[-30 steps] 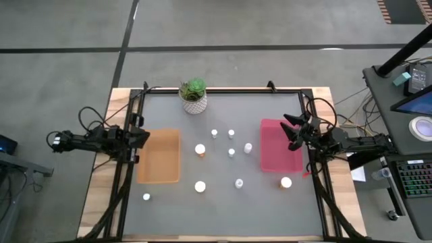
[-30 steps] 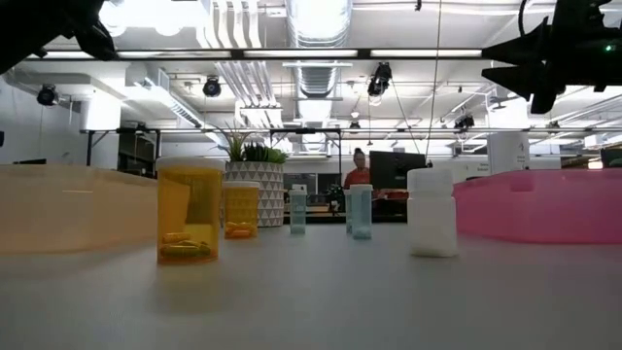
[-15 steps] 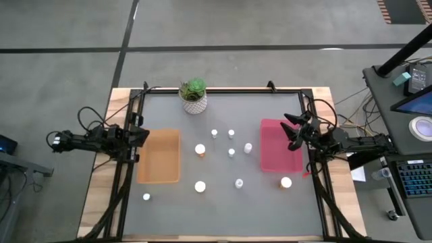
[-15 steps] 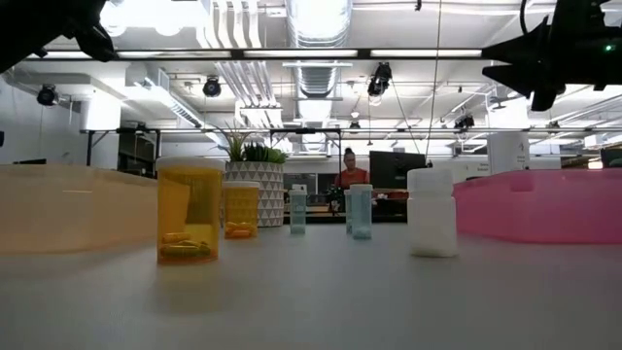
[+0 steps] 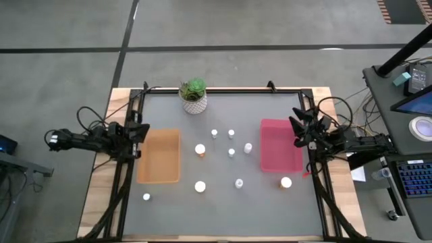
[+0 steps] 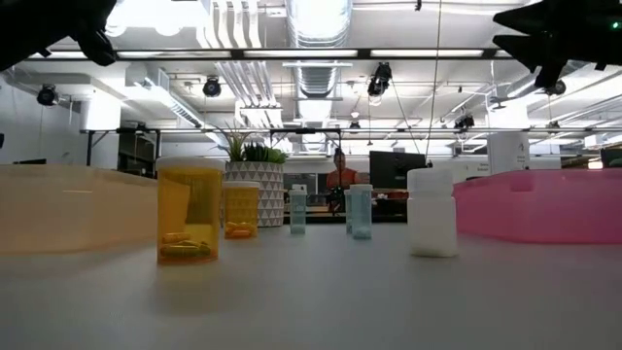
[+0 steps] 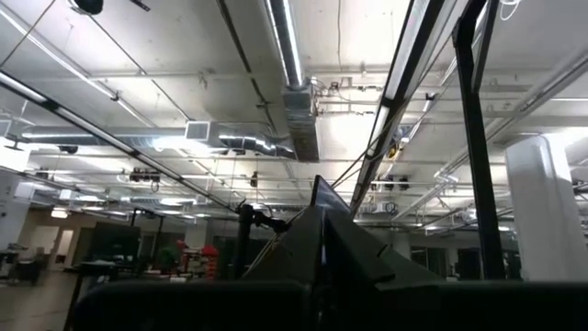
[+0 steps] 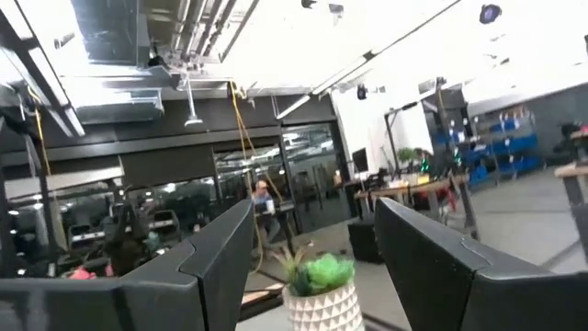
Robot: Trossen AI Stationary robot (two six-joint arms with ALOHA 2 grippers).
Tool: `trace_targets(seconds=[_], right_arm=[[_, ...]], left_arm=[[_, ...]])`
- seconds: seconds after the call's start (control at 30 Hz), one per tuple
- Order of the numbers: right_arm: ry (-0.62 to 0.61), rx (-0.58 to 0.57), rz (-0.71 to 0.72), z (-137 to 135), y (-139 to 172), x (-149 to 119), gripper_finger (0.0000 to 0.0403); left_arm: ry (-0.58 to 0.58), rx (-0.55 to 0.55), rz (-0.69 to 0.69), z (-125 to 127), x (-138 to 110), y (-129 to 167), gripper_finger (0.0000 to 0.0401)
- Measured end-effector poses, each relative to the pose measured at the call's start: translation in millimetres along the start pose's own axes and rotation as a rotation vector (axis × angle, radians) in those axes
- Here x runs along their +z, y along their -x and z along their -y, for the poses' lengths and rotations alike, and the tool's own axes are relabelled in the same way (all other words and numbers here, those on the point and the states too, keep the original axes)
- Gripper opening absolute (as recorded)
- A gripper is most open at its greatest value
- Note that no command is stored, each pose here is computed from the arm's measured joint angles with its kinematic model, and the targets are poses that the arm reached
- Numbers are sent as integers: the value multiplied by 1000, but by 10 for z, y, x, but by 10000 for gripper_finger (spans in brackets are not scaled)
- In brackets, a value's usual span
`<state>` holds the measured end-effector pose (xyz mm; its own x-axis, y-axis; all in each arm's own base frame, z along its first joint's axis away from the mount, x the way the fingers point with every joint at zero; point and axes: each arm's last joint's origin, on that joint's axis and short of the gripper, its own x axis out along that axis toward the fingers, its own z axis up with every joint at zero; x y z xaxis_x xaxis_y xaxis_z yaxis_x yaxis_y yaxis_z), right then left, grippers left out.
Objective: Pick and place medicine bottles into bin by pill shape (circle, oval)
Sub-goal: Put the top orange capsule bottle into the orange bin
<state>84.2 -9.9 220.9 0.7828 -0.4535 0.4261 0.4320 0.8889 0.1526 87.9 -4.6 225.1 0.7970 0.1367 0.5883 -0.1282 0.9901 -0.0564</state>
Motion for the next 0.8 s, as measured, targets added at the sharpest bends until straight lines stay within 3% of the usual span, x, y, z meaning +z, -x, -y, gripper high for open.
trace_targets(seconds=[0.3,0.57,0.8], right_arm=[[52,2,-13,-7,-10,-12,219],[87,3,-19,-7,-9,-20,219],[111,3,-19,-7,-9,-21,219]], left_arm=[[85,127,-77,16,15,-223,1],[191,166,-182,95,-32,-555,1],[178,195,-379,207,-179,-959,1]])
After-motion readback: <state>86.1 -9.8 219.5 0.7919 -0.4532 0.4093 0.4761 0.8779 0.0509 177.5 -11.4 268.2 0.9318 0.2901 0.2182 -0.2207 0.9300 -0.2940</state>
